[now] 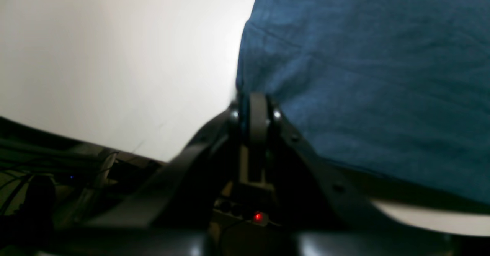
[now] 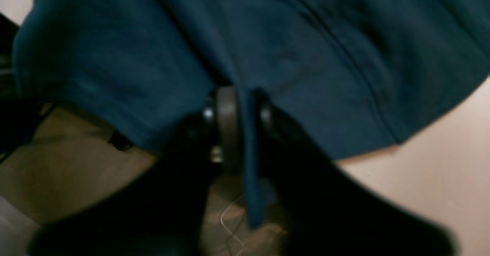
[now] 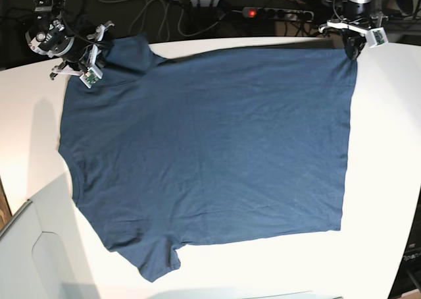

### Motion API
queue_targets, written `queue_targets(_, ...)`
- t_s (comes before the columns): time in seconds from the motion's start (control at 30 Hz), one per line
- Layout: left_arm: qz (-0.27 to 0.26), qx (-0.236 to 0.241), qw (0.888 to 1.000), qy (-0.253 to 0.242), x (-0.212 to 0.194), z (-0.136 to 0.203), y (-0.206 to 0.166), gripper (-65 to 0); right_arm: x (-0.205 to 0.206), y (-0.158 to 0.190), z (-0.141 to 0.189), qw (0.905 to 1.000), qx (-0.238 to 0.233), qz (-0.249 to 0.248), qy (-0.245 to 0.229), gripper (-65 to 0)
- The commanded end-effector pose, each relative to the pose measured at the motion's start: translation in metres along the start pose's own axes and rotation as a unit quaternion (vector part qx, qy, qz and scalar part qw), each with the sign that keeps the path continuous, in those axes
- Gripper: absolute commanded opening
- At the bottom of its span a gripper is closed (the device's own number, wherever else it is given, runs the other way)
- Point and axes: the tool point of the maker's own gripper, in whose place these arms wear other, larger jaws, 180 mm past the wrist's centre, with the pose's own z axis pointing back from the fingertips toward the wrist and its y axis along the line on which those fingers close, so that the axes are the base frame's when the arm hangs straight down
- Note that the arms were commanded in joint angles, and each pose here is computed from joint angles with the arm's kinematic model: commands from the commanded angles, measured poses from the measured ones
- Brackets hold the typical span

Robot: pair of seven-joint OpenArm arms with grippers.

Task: Fold the T-shirt properly
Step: 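Adjust the right gripper's hold on the shoulder corner, then lift both shoulder corners and fold them toward the hem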

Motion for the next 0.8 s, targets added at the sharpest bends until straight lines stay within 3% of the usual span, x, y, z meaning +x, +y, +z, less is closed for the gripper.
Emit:
queue_targets(0.0, -0.009, 0.001, 1.000, -0.017, 0.010, 0.003, 0.002, -65.0, -0.003, 0.001, 0.004, 0.9999, 0.004, 0.015, 0.007, -64.2)
queue_targets(0.2, -0.010, -0.001, 1.000, -0.019, 0.012, 0.003, 0.001, -65.0, 0.012, 0.007, 0.021, 0.9988, -0.002, 0.041, -0.028, -64.0)
queue_targets(0.47, -0.009, -0.002, 1.000, -0.021, 0.013, 0.003, 0.001, -65.0, 0.037, -0.013, 0.051, 0.9948, -0.062, 0.051, -0.064, -64.0)
queue_targets(0.77, -0.001, -0.010, 0.997, -0.073, 0.047, -0.021, -0.009, -65.0, 0.070, -0.040, 0.054, 0.9887, -0.096, 0.062, -0.097, -64.0)
